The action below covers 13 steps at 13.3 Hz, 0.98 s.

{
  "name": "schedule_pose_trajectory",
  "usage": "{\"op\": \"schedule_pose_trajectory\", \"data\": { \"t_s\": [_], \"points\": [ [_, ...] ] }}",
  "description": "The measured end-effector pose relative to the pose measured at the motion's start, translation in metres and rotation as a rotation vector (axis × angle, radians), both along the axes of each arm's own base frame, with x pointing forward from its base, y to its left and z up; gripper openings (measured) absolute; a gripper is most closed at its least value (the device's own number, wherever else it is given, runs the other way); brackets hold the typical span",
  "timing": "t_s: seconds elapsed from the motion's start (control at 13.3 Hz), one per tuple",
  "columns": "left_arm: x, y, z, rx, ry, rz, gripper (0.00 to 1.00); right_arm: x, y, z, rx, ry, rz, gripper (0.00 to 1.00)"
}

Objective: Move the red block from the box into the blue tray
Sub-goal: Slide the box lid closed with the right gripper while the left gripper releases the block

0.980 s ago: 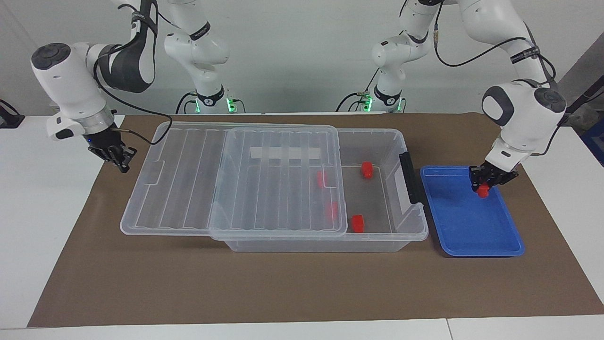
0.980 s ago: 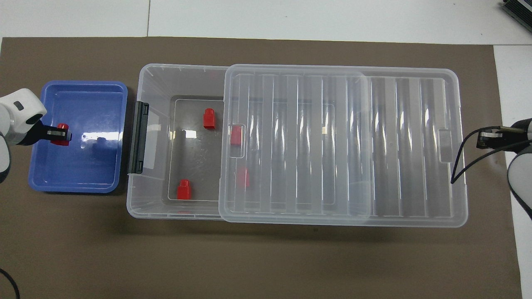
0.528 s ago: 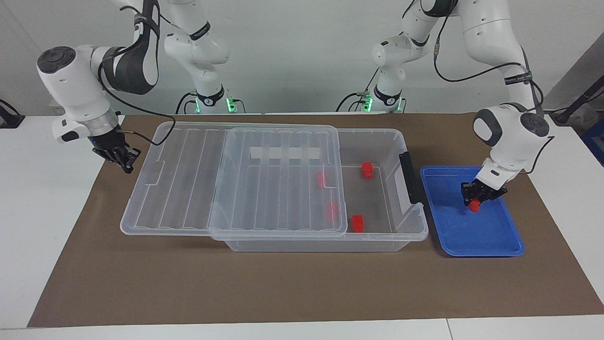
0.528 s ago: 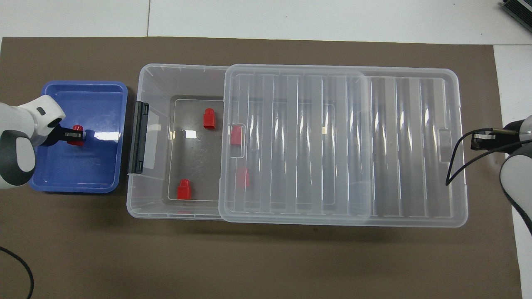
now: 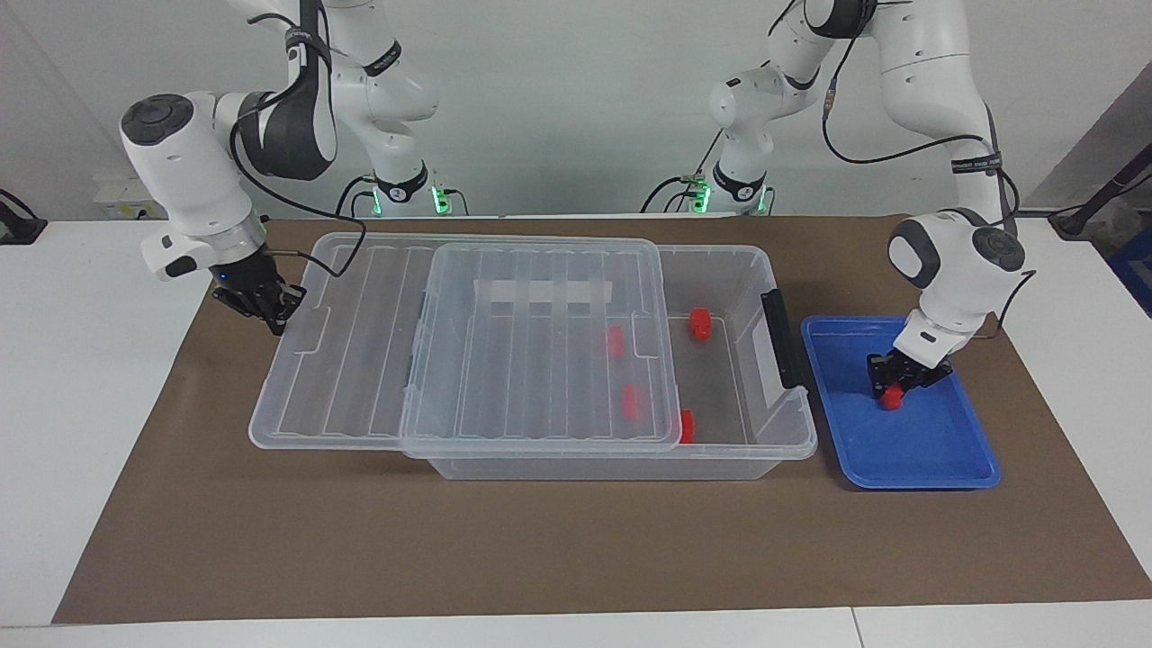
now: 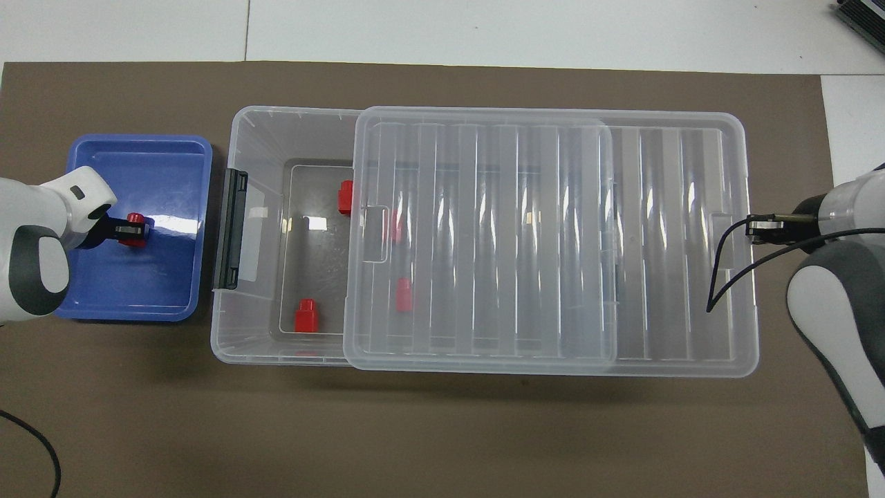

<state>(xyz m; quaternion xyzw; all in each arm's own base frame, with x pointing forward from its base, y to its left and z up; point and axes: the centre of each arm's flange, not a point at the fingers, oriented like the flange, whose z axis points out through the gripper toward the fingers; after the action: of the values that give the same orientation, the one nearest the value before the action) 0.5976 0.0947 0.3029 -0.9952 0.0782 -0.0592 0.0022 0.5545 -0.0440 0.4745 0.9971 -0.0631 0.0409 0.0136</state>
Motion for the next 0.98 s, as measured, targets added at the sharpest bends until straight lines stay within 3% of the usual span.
{"op": "schedule_pose_trajectory", "data": {
  "t_s": [0.98],
  "points": [
    [-0.003,-0.002,0.000,-0.007,-0.001,0.058,0.34,-0.010,0.155,0.001,0.006,-0.003,0.214,0.01]
  ]
}}
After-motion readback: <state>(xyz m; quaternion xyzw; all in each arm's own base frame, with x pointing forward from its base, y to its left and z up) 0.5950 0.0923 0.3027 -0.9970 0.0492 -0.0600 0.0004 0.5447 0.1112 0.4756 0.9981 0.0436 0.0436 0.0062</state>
